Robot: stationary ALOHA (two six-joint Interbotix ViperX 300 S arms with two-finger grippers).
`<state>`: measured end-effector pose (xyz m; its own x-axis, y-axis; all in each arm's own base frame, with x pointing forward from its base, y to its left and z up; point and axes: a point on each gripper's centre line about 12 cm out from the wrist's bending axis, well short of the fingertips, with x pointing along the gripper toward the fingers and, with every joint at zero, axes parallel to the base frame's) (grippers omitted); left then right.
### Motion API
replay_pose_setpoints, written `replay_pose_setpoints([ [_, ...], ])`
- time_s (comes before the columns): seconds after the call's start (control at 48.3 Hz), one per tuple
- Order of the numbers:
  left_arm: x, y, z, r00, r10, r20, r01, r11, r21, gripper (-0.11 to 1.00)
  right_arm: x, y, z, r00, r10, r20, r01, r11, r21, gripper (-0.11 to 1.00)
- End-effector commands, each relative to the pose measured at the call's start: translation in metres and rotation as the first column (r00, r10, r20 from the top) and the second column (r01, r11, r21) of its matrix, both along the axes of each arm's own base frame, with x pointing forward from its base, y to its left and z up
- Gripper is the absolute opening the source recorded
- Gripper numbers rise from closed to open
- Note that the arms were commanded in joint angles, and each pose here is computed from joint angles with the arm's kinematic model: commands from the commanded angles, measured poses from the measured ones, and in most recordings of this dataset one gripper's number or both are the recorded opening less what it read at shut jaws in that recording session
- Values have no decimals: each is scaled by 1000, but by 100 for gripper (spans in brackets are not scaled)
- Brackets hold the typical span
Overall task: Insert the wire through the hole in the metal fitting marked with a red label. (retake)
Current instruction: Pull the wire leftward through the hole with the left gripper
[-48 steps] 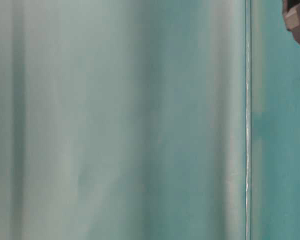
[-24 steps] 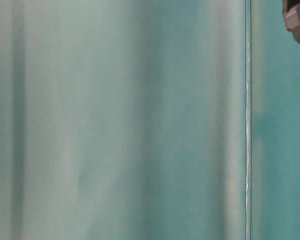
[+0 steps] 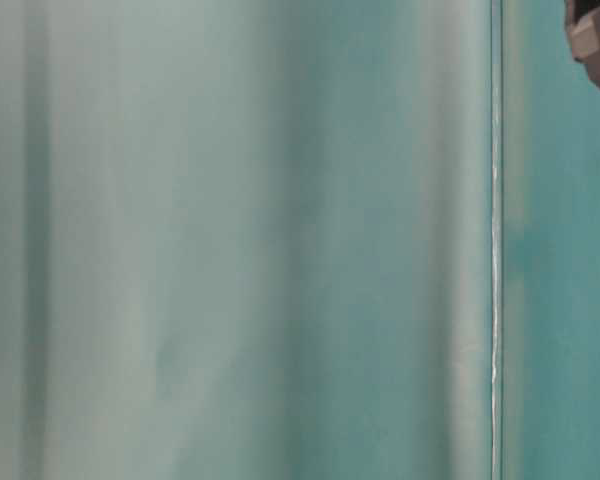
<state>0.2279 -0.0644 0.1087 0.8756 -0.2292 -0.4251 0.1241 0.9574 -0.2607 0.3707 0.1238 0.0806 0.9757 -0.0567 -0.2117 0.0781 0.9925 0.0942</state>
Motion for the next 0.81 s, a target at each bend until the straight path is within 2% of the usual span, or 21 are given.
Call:
replay_pose_setpoints([
  [0.0, 3, -1, 4, 1000, -4, 22, 4, 1000, -1, 61, 2, 2, 16, 999, 0, 41, -1, 1000, 19, 82],
  [0.041, 3, -1, 4, 1000, -3, 22, 3, 1000, -1, 59, 3, 2, 15, 999, 1, 40, -1, 1000, 19, 82],
  [0.373, 4, 1, 8, 999, -3, 38, 2, 1000, 8, 60, 2, 2, 17, 999, 2, 43, -2, 1000, 15, 82],
  [0.6, 4, 7, 16, 997, 5, 79, -8, 999, 38, 60, -5, -5, 31, 998, -5, 62, 4, 1000, 20, 82],
  [0.786, 0, 15, 25, 995, 26, 100, -31, 998, 46, 60, -14, -16, 47, 996, -21, 88, 19, 999, 28, 82],
])
